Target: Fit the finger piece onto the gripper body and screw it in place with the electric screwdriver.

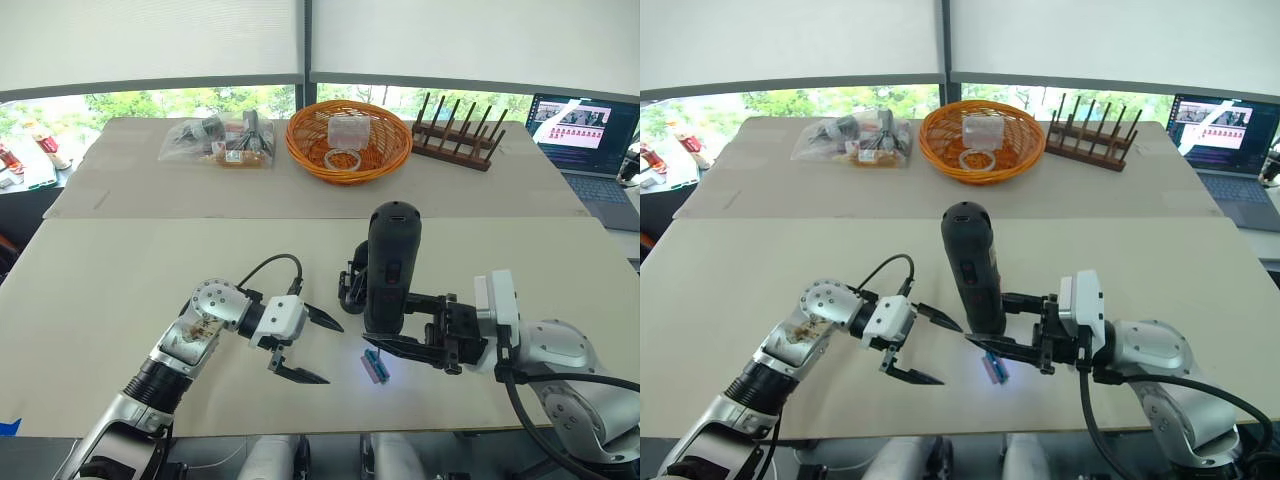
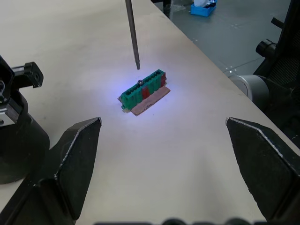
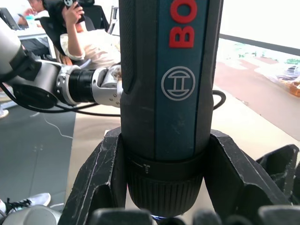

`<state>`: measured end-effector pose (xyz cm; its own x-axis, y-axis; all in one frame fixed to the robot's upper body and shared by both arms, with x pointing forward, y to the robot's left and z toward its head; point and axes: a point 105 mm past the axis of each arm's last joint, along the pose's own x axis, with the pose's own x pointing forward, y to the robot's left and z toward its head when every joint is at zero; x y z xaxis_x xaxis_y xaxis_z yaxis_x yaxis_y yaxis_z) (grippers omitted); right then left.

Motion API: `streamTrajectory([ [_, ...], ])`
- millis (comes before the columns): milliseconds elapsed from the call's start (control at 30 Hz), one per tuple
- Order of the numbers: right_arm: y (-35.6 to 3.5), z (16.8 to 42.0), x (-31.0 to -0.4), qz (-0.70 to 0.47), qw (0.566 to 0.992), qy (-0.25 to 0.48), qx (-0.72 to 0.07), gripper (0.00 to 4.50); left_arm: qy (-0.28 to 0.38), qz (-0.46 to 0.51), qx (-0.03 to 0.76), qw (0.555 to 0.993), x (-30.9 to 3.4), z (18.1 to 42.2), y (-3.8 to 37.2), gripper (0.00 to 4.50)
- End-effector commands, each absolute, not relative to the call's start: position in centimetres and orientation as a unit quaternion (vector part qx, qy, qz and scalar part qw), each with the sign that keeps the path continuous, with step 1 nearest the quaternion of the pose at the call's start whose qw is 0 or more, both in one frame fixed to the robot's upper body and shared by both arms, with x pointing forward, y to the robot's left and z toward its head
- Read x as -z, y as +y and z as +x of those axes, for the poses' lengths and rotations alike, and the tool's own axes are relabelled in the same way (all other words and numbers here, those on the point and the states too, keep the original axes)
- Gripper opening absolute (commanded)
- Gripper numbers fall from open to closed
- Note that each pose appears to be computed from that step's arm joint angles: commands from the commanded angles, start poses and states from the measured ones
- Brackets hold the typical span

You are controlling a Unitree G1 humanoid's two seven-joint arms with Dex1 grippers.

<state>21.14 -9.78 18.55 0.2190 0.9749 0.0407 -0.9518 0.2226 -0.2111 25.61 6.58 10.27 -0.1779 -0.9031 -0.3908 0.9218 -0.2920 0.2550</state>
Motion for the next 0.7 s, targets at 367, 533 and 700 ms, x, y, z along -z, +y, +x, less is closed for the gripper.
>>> streamTrajectory([
  [367,-9.45,21.16,-19.64,-0.081,0.77,-0.117,-0.622,1.89,0.003,0.249,0.765,0.594,-10.69,26.02,6.38,4.5],
  [533,-9.48,21.28,-19.49,-0.082,0.772,-0.116,-0.62,1.89,0.006,0.247,0.763,0.597,-10.67,26.14,6.44,4.5],
  [700,-9.41,21.33,-19.24,-0.085,0.769,-0.11,-0.624,1.89,0.006,0.248,0.762,0.598,-10.64,26.25,6.48,4.5],
])
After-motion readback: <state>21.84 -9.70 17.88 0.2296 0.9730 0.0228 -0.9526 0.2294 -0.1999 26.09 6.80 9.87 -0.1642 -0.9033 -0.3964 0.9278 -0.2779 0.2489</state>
